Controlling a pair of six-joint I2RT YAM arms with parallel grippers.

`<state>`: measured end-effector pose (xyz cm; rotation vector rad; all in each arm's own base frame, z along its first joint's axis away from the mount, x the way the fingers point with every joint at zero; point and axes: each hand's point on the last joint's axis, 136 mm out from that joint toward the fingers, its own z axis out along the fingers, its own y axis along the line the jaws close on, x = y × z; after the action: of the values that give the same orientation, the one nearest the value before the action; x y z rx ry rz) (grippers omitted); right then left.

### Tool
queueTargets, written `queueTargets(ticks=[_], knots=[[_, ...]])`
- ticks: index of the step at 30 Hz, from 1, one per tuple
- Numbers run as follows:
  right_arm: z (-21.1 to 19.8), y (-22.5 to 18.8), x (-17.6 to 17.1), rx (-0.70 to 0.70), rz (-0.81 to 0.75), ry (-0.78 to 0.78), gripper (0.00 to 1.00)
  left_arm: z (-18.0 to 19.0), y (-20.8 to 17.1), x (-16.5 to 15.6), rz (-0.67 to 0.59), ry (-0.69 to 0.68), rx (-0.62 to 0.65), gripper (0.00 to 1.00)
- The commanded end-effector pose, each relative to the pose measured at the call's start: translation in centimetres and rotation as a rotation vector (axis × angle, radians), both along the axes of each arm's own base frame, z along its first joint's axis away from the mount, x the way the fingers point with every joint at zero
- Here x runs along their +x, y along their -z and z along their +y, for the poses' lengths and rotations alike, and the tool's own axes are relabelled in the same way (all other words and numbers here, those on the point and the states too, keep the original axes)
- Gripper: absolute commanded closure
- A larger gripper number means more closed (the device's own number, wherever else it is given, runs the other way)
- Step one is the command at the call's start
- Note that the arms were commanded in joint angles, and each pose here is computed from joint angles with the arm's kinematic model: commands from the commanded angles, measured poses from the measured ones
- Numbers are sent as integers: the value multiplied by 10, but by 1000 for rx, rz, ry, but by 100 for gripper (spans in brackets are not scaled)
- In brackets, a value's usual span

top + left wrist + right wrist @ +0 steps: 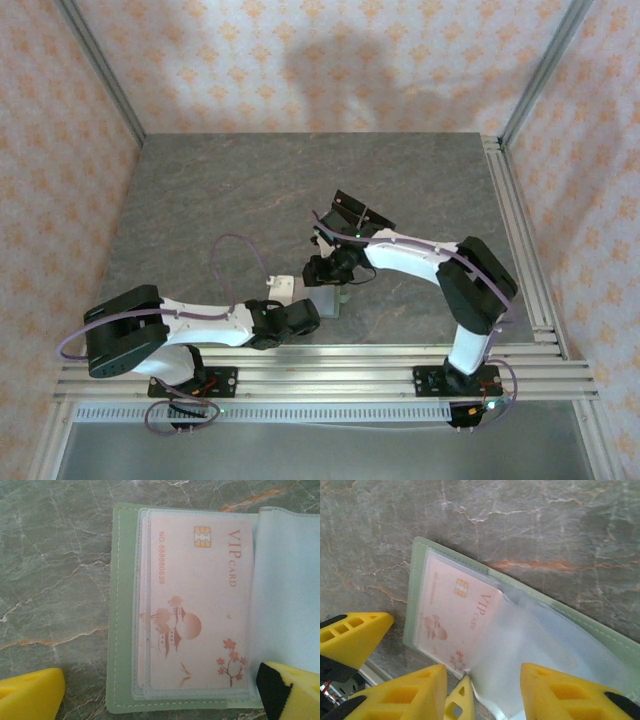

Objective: Put the credit cards into the card holder

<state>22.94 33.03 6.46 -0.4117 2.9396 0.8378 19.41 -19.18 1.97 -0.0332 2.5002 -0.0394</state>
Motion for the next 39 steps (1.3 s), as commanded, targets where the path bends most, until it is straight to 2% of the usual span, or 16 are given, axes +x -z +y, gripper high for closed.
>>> queueTargets(ticks=[1,16,22,33,39], knots=[[-14,6,-1,-39,-5,48,57,11,-5,2,-34,-28,43,0],[-22,21,-11,-52,28,59,57,10,-5,2,-37,-29,40,0],[-10,20,-9,-15,50,33,57,10,-8,3,-41,-29,34,0],[22,0,-5,69,99,-21,57,27,-54,5,-141,-91,-61,0],[42,-1,-4,65,108,-44,57,45,-76,3,-192,-134,-97,0]])
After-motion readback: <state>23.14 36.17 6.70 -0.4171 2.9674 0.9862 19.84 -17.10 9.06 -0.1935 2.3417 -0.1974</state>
